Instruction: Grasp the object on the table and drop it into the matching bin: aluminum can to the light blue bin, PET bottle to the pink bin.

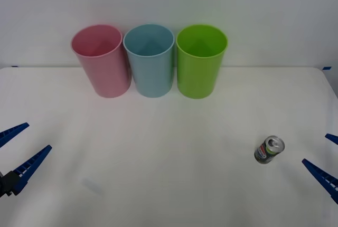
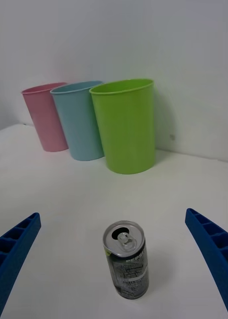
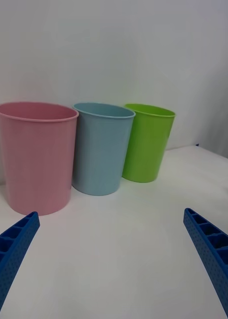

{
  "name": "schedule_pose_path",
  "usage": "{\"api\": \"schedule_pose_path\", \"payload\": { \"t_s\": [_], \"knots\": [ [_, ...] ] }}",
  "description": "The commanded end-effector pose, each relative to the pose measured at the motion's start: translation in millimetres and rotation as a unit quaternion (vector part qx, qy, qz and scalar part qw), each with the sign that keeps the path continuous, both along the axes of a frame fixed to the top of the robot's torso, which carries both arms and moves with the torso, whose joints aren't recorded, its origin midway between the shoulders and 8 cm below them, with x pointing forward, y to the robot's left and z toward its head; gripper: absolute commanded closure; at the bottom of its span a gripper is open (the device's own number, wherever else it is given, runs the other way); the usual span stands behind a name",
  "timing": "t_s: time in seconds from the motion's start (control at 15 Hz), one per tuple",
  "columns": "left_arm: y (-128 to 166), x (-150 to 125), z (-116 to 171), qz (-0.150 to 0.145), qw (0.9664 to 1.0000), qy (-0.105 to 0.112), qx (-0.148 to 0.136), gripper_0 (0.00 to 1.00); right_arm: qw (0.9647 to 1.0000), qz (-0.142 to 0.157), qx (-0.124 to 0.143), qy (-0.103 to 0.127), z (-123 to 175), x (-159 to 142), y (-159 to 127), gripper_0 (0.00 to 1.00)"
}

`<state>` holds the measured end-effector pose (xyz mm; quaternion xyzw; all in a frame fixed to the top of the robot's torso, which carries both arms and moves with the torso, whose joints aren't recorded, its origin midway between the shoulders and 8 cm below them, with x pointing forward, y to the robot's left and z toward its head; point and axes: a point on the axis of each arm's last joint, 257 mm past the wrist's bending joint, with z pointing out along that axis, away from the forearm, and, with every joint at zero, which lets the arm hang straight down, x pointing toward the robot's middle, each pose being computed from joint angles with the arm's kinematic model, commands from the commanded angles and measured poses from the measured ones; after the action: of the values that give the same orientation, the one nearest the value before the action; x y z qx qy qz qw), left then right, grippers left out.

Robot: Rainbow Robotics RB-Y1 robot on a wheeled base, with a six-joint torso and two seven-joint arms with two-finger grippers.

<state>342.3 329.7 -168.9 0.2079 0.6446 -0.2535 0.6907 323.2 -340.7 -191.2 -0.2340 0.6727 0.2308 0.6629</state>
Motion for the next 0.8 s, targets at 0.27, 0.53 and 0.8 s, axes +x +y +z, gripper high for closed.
{"api": "schedule_pose_path", "payload": {
  "t_s": [0.27,0.53,0.8],
  "knots": [
    [0,0,0,0.0,1.0,0.0,0.0,0.0,0.9994,-0.018,-0.029,0.008,-19,-15,-15,0.0],
    [0,0,0,0.0,1.0,0.0,0.0,0.0,0.9963,-0.031,-0.078,-0.014,-40,-13,-30,0.0],
    [0,0,0,0.0,1.0,0.0,0.0,0.0,0.9964,-0.029,-0.079,0.013,-69,-15,-32,0.0]
  ]
}}
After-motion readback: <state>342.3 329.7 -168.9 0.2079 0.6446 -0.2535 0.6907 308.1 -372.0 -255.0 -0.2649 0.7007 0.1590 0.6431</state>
